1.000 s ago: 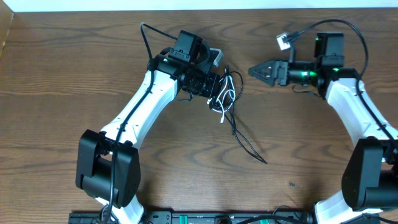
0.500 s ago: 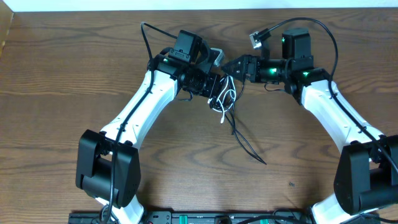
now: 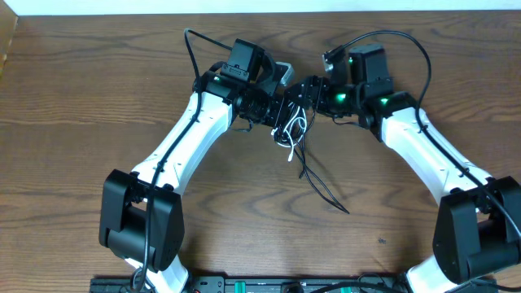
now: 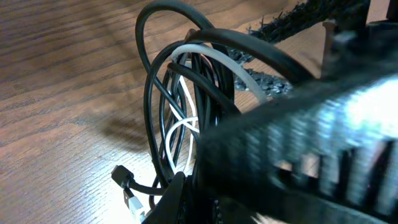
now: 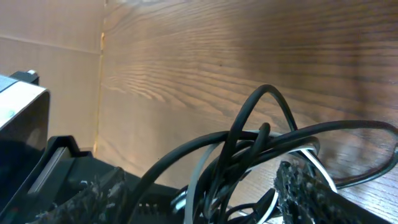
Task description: Untangle cables
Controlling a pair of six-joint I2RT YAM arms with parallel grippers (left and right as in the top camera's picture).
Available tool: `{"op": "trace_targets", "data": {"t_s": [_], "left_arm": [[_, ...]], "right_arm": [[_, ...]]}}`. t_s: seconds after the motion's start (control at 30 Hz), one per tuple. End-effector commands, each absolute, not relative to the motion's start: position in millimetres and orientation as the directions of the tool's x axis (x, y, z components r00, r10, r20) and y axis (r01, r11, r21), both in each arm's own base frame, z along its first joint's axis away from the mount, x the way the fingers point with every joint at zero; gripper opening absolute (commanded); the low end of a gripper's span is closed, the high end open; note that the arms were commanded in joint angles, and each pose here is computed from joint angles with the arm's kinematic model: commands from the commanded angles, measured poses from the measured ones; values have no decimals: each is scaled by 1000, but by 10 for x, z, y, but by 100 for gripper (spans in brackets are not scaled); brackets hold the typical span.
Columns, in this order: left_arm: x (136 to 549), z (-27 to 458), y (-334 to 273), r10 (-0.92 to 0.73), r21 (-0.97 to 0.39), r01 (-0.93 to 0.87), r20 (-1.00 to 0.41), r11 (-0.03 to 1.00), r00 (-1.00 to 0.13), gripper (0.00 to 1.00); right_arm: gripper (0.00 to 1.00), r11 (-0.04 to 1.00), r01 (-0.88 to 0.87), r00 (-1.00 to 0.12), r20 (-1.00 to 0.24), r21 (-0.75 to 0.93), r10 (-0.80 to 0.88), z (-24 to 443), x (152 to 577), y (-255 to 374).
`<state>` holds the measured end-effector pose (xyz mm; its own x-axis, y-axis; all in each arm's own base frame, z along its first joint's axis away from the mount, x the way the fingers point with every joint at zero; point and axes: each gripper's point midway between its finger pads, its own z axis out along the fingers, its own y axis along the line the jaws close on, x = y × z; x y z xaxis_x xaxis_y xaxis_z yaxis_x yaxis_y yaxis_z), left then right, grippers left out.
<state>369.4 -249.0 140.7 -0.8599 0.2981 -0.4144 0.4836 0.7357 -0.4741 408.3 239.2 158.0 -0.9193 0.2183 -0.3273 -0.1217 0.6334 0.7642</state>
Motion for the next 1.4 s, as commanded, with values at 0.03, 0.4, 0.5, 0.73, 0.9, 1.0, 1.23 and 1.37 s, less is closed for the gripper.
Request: {"op": "trace_targets", "data": {"t_s": [0.03, 0.4, 0.5, 0.73, 0.9, 1.0, 1.23, 1.37], "left_arm": [[3686, 1475, -2512, 294, -485, 492, -428, 723, -854, 7], [3703, 1484, -2517, 287, -487, 488, -432, 724, -855, 7], [3717, 1494, -2523, 277, -491, 483, -434, 725, -857, 8], [3727, 1499, -2528, 265, -497, 472, -431, 728, -863, 7], [3728, 1499, -2528, 265, -496, 472, -431, 729, -862, 7], [3730, 1499, -2527, 262, -497, 469, -430, 730, -864, 8], [3794, 1450, -2444, 201, -476, 392, -402, 787, -893, 7], [3814, 1462, -2453, 180, -486, 375, -400, 790, -898, 7]], "right_arm": [[68, 663, -86, -906, -335, 744, 257, 1573, 4134, 2423], [55, 757, 19, -913, -297, 653, 279, 1278, 4060, 2262], [50, 776, 30, -919, -288, 630, 270, 1215, 4018, 2221], [44, 812, 68, -921, -276, 580, 274, 1108, 3970, 2114], [42, 825, 79, -926, -266, 560, 269, 1066, 3933, 2077], [43, 831, 76, -929, -263, 551, 260, 1049, 3912, 2065], [45, 787, -22, -948, -263, 616, 179, 1145, 3849, 2224], [47, 752, -73, -954, -266, 655, 138, 1213, 3813, 2322]]}}
